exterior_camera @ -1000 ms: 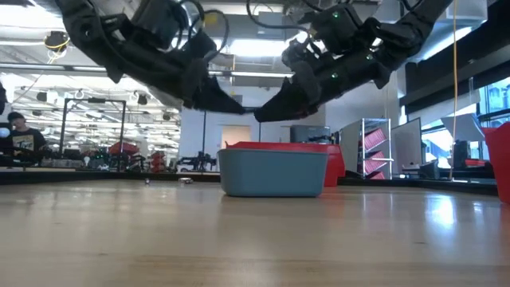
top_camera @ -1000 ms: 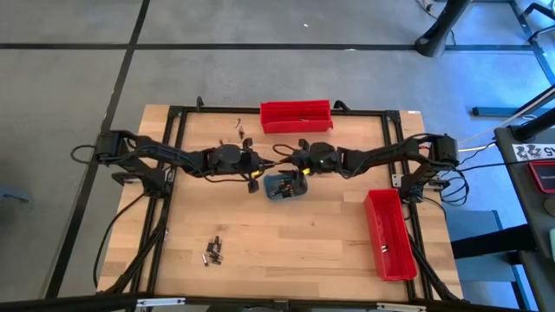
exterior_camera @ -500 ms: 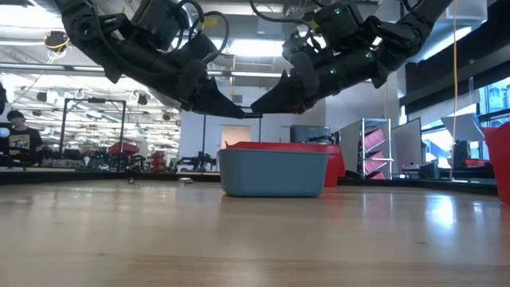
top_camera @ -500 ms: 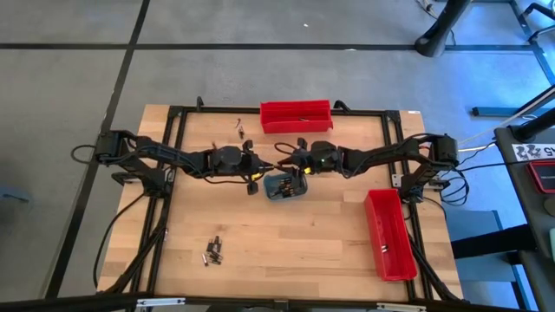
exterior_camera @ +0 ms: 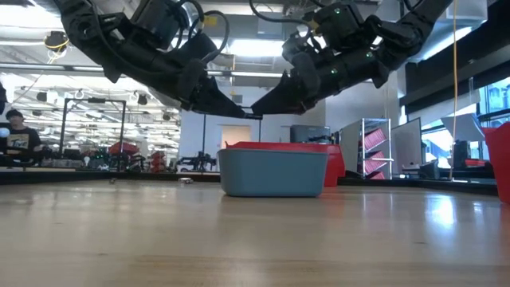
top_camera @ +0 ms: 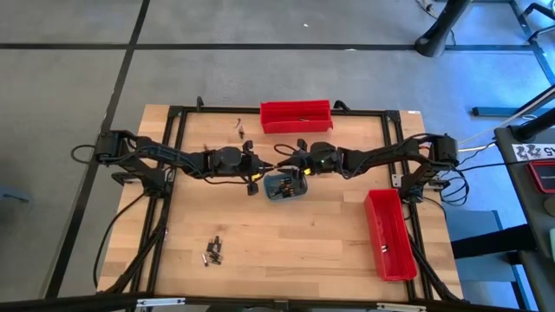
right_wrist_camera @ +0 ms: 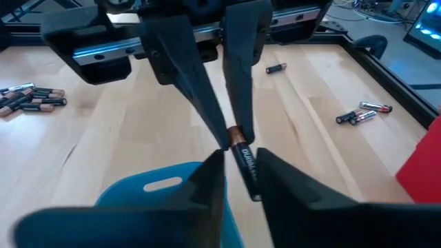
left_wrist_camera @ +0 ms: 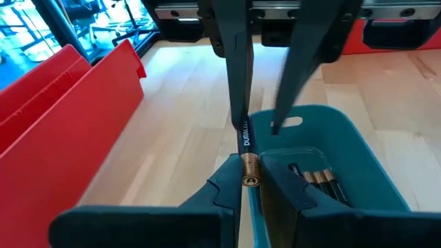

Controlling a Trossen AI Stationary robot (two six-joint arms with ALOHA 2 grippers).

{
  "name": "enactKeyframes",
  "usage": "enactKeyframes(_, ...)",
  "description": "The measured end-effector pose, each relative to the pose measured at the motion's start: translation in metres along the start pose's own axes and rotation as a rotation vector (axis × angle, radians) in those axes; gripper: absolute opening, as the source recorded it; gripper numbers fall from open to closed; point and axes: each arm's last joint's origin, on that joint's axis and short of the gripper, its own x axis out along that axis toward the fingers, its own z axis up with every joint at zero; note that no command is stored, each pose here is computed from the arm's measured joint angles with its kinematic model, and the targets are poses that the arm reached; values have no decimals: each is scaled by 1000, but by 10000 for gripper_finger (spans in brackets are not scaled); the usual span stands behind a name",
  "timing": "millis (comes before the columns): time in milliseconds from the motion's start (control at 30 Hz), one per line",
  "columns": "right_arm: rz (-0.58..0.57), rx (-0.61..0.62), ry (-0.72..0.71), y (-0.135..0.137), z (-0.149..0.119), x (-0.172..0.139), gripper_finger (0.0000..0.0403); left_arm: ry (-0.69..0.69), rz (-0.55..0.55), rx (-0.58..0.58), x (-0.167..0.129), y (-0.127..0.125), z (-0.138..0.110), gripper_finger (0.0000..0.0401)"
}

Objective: Sort batteries
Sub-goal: Put the black battery into the blue bin

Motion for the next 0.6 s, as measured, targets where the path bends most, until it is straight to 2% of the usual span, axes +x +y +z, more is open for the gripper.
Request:
enactKeyframes(100,1,0,5,0,0,0,129,-3,-3,2,0,-1,0,29)
enactKeyframes(233,8,0,10,0,-1,0,135,-11,-4,2,0,-1,1,27)
enactKeyframes(400,11,0,16,0,-2,0,100,-38,-18,19,-1,-6,4,34)
enactKeyframes(600,54,-9,15,5,-2,0,26,-27,-32,20,-1,-8,3,34)
